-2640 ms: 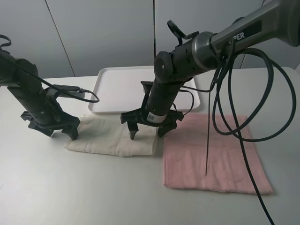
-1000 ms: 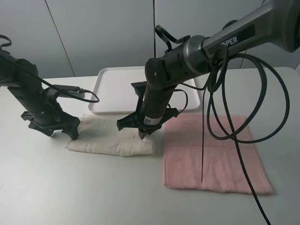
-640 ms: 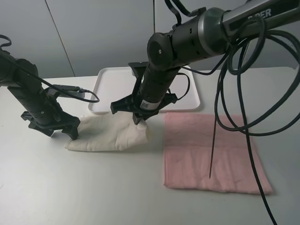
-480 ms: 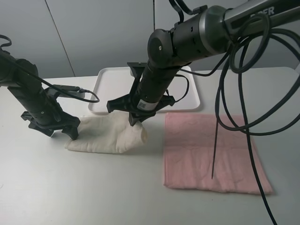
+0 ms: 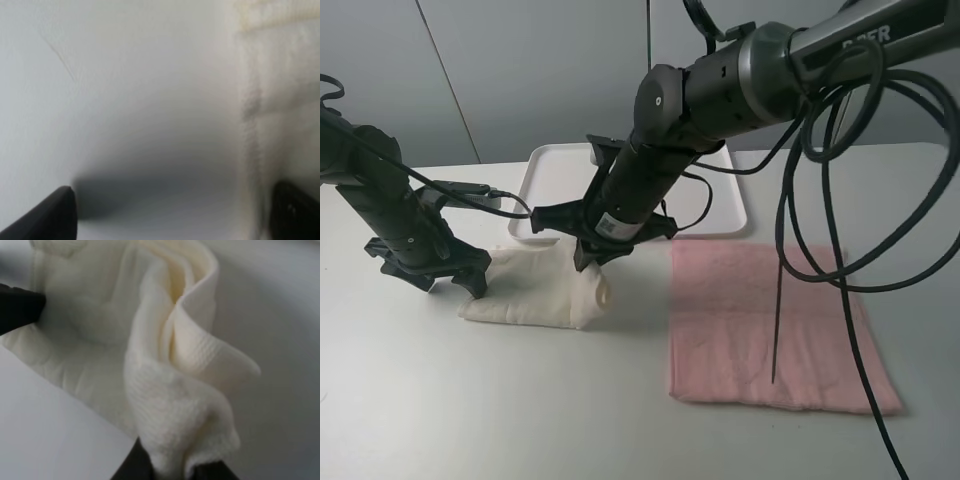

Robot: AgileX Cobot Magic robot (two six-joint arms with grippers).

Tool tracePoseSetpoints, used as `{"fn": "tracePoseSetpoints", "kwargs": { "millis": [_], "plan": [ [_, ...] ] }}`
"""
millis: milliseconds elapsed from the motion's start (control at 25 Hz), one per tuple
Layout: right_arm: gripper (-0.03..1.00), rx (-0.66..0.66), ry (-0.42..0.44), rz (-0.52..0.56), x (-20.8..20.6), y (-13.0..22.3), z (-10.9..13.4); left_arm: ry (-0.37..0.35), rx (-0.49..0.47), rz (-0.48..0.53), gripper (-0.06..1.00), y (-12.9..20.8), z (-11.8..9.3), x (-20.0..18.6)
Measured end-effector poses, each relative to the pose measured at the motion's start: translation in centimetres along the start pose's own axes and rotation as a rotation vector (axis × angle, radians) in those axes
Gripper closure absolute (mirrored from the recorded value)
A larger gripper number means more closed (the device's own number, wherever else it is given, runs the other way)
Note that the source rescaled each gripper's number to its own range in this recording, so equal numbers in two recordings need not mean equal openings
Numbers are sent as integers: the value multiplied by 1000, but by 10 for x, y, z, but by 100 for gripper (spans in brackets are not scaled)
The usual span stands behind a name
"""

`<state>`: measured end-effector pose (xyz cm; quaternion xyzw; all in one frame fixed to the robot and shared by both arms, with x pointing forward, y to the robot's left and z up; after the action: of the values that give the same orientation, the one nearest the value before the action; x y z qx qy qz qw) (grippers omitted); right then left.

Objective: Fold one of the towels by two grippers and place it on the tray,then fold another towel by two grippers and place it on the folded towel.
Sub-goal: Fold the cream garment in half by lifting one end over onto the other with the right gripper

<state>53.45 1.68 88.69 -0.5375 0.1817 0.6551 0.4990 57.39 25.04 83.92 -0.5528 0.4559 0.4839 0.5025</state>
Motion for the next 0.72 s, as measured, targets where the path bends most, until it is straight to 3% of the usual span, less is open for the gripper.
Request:
{"fn": "tracePoseSetpoints", "kwargs": {
  "millis": [320,720],
  "plan": [
    [87,96,-129,-90,11,-11,10,3,-7,1,-5,0,0,0],
    [87,226,-158,-145,25,-17,7,4,-12,1,-5,0,0,0]
  ]
}}
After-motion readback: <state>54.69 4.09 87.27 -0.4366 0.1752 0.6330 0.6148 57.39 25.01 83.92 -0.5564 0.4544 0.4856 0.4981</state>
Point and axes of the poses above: a point on each arm's last joint axis where the gripper is mounted, x pointing out along that axis toward the gripper, z along the wrist's bending axis when the last joint is at zero, y = z × x, the point moved 3 cm from there along x, pointing out along that axis toward the gripper, and after that the axes turned 15 degrees about -x, right-handed, at the moved point
